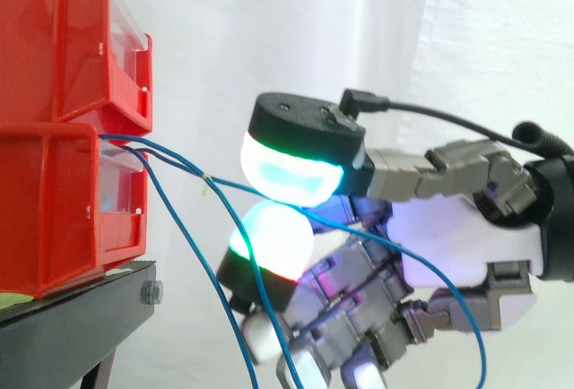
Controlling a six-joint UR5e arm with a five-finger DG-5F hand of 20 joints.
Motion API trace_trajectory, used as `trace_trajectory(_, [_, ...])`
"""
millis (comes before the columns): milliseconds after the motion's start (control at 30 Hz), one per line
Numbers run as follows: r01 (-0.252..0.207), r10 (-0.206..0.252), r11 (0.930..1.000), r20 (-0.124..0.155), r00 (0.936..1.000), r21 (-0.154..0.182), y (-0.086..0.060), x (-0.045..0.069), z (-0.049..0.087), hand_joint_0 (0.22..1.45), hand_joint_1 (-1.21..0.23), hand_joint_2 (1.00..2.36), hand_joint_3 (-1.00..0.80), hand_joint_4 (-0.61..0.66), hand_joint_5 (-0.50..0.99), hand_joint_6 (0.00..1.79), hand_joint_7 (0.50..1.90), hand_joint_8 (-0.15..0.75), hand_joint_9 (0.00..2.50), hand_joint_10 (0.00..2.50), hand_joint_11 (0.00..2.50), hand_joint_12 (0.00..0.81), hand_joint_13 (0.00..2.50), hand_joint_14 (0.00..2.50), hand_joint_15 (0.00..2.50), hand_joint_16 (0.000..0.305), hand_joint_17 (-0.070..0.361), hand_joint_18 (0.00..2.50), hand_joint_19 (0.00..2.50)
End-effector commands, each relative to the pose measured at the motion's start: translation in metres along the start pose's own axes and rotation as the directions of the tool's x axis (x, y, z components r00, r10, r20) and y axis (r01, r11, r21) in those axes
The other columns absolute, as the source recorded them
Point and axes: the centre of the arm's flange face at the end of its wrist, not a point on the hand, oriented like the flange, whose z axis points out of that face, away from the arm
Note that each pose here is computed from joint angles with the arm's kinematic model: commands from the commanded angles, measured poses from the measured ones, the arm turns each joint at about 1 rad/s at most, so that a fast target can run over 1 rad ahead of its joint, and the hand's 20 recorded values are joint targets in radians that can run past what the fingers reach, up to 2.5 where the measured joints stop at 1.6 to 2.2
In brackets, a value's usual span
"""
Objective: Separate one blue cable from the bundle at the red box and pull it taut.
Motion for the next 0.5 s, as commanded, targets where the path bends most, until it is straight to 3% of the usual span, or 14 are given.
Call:
trace_trajectory(0, [0.008,-0.008,0.9999,-0.006,1.0,0.014,-0.0121,0.0013,-0.0046,0.74,-0.8,1.0,-0.47,0.09,-0.22,0.89,1.05,0.386,0.99,0.01,0.96,0.394,0.89,0.02,0.58,0.052,0.118,0.99,0.66])
trace_trajectory(467, [0.002,-0.002,1.0,-0.006,1.0,0.007,-0.0124,0.0034,-0.0053,0.8,-0.77,1.0,-0.5,-0.03,-0.22,0.89,1.04,0.376,1.04,0.01,0.94,0.386,0.9,0.02,0.57,0.051,0.115,0.99,0.67])
